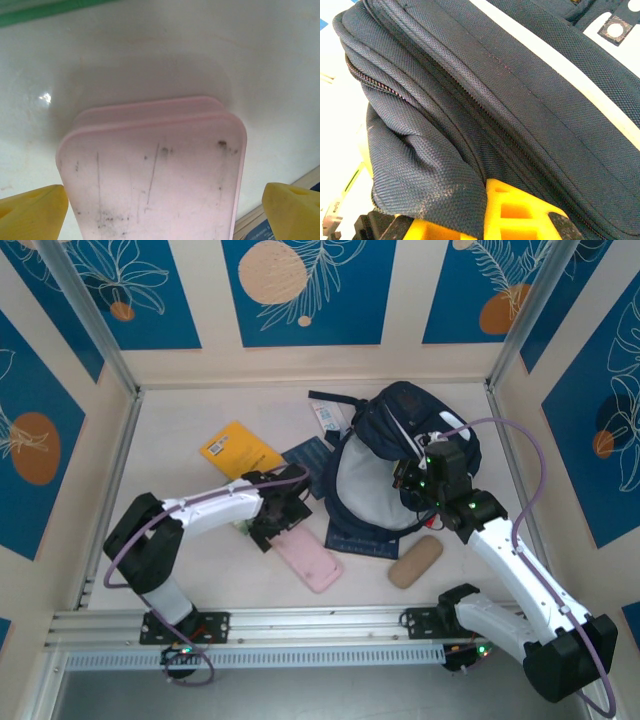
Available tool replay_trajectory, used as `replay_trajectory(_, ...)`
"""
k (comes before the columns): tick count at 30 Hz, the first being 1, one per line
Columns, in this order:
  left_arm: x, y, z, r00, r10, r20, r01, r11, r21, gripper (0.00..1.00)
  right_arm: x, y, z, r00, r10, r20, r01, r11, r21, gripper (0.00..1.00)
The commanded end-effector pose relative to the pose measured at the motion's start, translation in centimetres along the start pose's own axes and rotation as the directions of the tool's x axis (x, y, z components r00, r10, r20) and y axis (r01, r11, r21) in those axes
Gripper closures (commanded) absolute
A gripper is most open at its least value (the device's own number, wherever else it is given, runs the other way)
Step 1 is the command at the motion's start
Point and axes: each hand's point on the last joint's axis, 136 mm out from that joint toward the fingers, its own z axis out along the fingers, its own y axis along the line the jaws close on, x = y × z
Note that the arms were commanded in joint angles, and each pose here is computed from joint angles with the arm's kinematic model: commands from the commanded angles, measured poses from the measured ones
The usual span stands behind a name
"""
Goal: Pack books, pencil case, and school supplies into a backpack
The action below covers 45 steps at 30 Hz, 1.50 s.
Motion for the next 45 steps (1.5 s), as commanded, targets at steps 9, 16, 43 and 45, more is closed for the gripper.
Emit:
replay_trajectory(9,2.0,1.3,2.0,0.998,-0.030,-0.055,0.024,0.993,-0.115,0.00,-1.8,1.9,-1.3,0.997,0.048,0.054,-0.043,0.996,-0.084,1.00)
replay_trajectory(16,1.8,0.2,2.2,0.999,-0.011,-0.042,0.006,0.993,-0.117,0.01,-1.6,1.9,-1.1,0.997,0.058,0.046,-0.053,0.994,-0.090,1.00)
replay_trajectory(43,-3.3,-6.2,-15.8,0.981,-0.008,0.192,-0.054,0.947,0.316,0.26,-5.1,6.5,-6.0,0.999,-0.023,0.046,0.033,0.973,-0.230,1.00)
replay_trajectory(45,-3.4,-8.1,-16.6,0.981,0.004,0.194,-0.071,0.937,0.343,0.26,-5.9,7.0,-6.4,0.998,-0.027,0.051,0.038,0.971,-0.238,1.00)
